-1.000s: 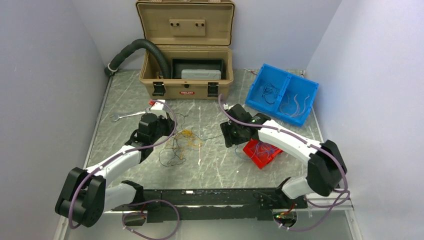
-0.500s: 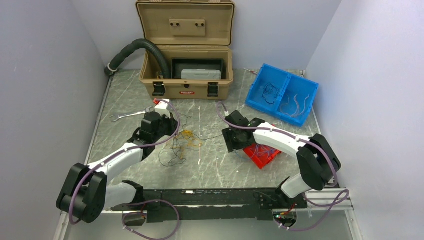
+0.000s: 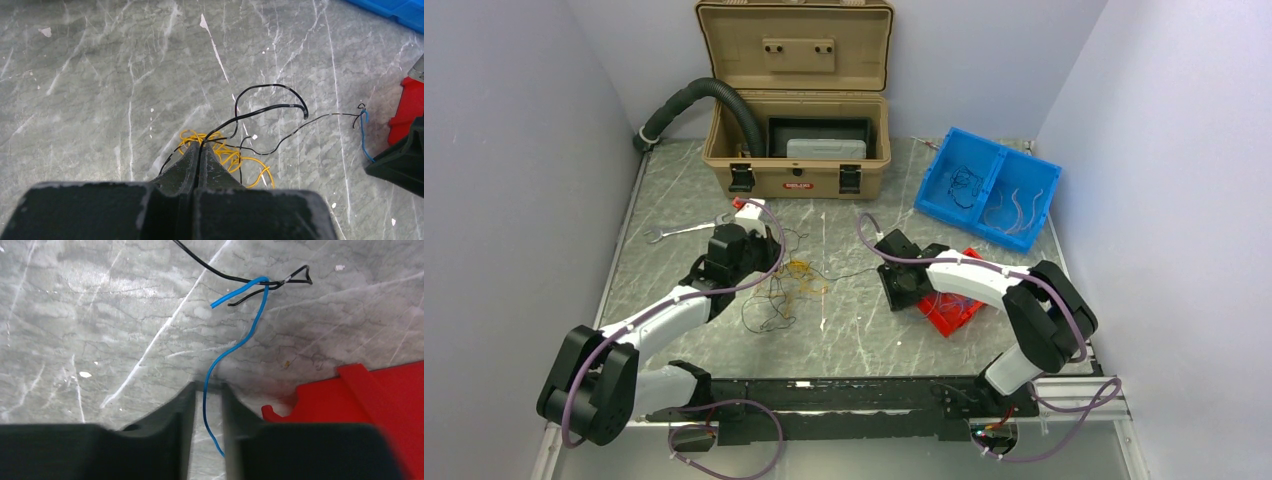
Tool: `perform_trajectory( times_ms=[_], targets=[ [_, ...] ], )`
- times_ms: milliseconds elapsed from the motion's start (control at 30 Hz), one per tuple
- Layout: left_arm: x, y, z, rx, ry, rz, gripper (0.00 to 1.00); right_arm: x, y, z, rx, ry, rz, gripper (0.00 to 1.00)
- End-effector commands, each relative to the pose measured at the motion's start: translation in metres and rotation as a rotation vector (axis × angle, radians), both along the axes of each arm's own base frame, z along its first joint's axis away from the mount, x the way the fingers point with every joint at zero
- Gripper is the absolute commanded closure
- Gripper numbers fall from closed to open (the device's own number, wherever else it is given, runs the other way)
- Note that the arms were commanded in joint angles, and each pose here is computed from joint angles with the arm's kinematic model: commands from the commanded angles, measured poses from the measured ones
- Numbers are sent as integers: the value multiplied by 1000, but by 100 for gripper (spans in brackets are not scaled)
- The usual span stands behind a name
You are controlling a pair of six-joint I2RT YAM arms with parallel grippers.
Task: Untangle the cables
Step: Untie the cable.
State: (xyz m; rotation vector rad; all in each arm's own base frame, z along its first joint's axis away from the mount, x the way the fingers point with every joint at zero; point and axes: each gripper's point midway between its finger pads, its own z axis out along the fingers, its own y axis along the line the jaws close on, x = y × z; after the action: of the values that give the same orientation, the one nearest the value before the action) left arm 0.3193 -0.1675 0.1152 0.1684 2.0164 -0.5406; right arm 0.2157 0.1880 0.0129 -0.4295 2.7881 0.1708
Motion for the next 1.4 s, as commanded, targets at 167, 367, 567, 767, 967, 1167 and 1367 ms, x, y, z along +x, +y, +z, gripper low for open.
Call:
perform_trajectory(
  times_ms=[167, 367, 567, 767, 967, 1167, 1367],
  targets=[
    [9, -8, 22, -9, -63, -26, 100, 17, 6, 50, 100, -130, -40, 100],
    [9, -11, 23, -8, -65, -38, 100, 33, -5, 111, 255, -268, -133, 100],
    [8, -12, 23, -6, -66, -43, 100, 41, -44, 153, 366, -360, -262, 100],
    [4, -26, 26, -20, -79, -120, 93, 40, -66, 176, 376, -419, -327, 100],
    [-29, -80, 46, -136, -170, -459, 19, 37, -57, 198, 443, -448, -267, 100],
    [-45, -137, 47, -110, -157, -673, 1, 35, -47, 204, 483, -432, -215, 100],
    [-39, -192, 39, -90, -101, -807, 1, 30, -39, 211, 527, -427, -174, 100]
  ],
)
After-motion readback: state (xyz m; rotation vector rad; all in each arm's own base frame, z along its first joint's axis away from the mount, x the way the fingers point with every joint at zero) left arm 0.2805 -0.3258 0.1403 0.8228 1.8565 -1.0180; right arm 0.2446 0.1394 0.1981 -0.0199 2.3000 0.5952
